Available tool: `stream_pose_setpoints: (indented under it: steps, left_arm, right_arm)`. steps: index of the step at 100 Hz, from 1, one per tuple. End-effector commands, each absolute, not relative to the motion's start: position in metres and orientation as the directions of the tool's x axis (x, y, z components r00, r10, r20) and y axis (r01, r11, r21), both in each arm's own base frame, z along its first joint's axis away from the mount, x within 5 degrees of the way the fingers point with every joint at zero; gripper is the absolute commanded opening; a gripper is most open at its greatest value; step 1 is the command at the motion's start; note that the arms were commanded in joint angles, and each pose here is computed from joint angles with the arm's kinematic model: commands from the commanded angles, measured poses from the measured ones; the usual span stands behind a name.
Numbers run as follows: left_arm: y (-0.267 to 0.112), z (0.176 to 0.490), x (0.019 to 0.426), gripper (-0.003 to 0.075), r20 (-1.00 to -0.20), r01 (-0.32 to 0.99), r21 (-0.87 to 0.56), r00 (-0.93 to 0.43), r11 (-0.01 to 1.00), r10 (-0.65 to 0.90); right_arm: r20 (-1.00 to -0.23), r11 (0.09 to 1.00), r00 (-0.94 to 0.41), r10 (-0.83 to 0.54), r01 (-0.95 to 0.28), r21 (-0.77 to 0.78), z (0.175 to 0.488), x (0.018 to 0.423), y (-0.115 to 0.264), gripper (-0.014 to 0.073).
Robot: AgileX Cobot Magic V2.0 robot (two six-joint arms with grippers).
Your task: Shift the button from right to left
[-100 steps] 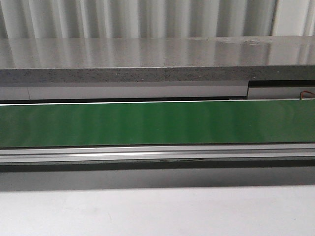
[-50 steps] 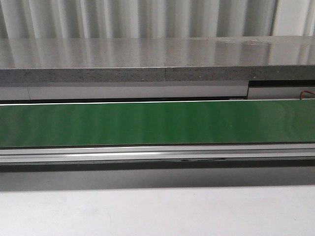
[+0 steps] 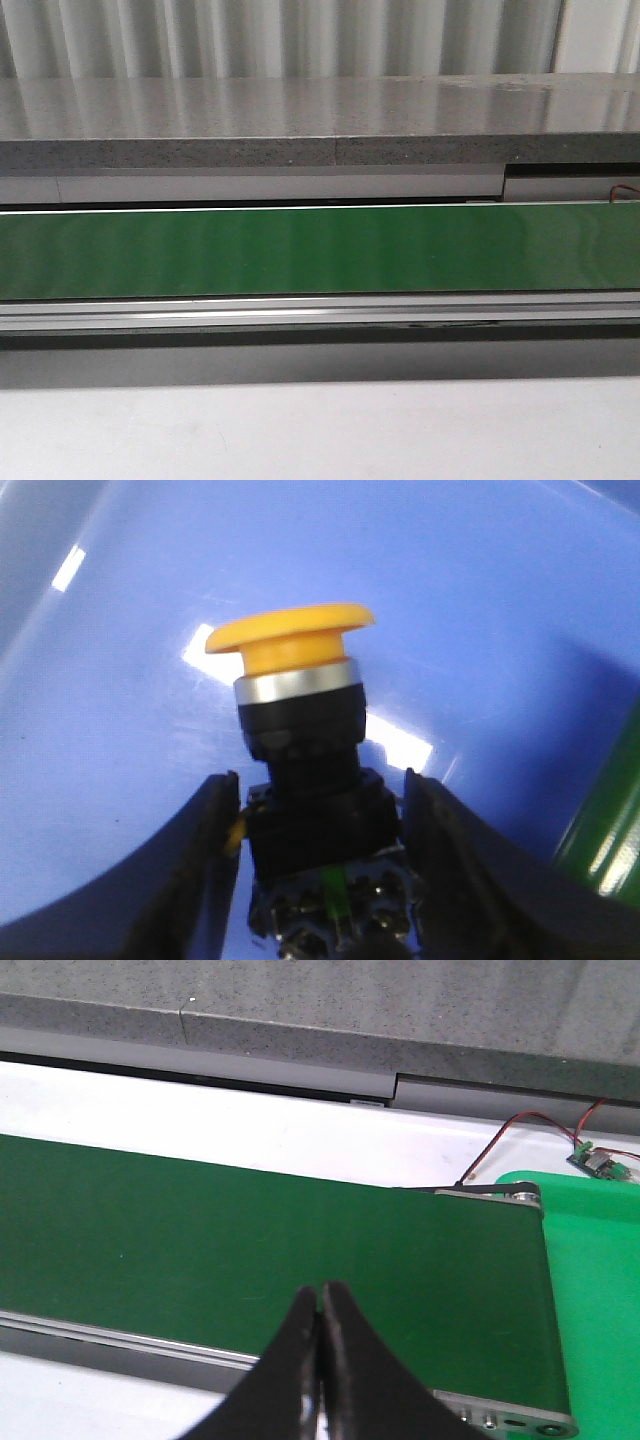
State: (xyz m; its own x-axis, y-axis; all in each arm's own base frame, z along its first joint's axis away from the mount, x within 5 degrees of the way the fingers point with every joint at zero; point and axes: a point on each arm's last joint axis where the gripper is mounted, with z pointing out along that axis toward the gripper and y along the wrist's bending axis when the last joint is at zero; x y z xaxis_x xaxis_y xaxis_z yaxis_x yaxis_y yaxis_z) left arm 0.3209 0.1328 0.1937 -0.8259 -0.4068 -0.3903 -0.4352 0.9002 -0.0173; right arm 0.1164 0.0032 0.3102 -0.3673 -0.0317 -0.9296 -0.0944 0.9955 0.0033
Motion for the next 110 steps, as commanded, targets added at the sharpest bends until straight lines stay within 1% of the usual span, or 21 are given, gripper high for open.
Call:
stream_pose_setpoints:
  steps: [1,27,39,44,47,61,73,80,93,110]
  left_arm:
    - [0.133,0.217,0.326,0.0106,-0.481,-0.423,-0.044,-0.785,0.905,-0.391]
    - [0.133,0.217,0.326,0.0312,-0.477,-0.417,-0.046,-0.789,0.908,-0.387]
    - [0.133,0.217,0.326,0.0468,-0.477,-0.418,-0.049,-0.788,0.907,-0.389]
    - [0.132,0.217,0.326,0.0519,-0.473,-0.417,-0.049,-0.79,0.908,-0.389]
    - [0.132,0.217,0.326,0.0537,-0.472,-0.417,-0.049,-0.791,0.908,-0.389]
    - [0.132,0.217,0.326,0.0544,-0.472,-0.417,-0.049,-0.791,0.908,-0.389]
    - [0.133,0.226,0.325,0.0544,-0.515,-0.414,-0.045,-0.771,0.909,-0.376]
    - [0.132,0.239,0.323,0.0544,-0.564,-0.412,-0.046,-0.741,0.91,-0.364]
    - [0.127,0.275,0.312,0.0544,-0.656,-0.41,-0.058,-0.671,0.91,-0.344]
    - [0.101,0.317,0.289,0.0544,-0.762,-0.357,-0.065,-0.585,0.932,-0.277]
  right_arm:
    - [-0.955,0.997,-0.293,-0.035,-0.074,-0.014,0.324,0.118,0.001,-0.0067]
    - [-0.955,0.997,-0.293,-0.035,-0.074,-0.014,0.324,0.118,0.001,-0.0067]
    - [-0.955,0.997,-0.293,-0.035,-0.074,-0.014,0.324,0.118,0.001,-0.0067]
    - [-0.955,0.997,-0.293,-0.035,-0.074,-0.014,0.324,0.118,0.001,-0.0067]
    - [-0.955,0.997,-0.293,-0.035,-0.074,-0.014,0.324,0.118,0.001,-0.0067]
    - [-0.955,0.997,-0.293,-0.035,-0.074,-0.014,0.324,0.118,0.001,-0.0067]
    - [-0.955,0.997,-0.293,-0.035,-0.074,-0.014,0.324,0.118,0.001,-0.0067]
    - [-0.955,0.997,-0.293,-0.035,-0.074,-0.014,0.324,0.118,0.001,-0.0067]
    - [-0.955,0.997,-0.293,-0.035,-0.074,-0.014,0.324,0.118,0.001,-0.0067]
    - [-0.955,0.997,-0.293,-0.035,-0.074,-0.014,0.324,0.118,0.001,-0.0067]
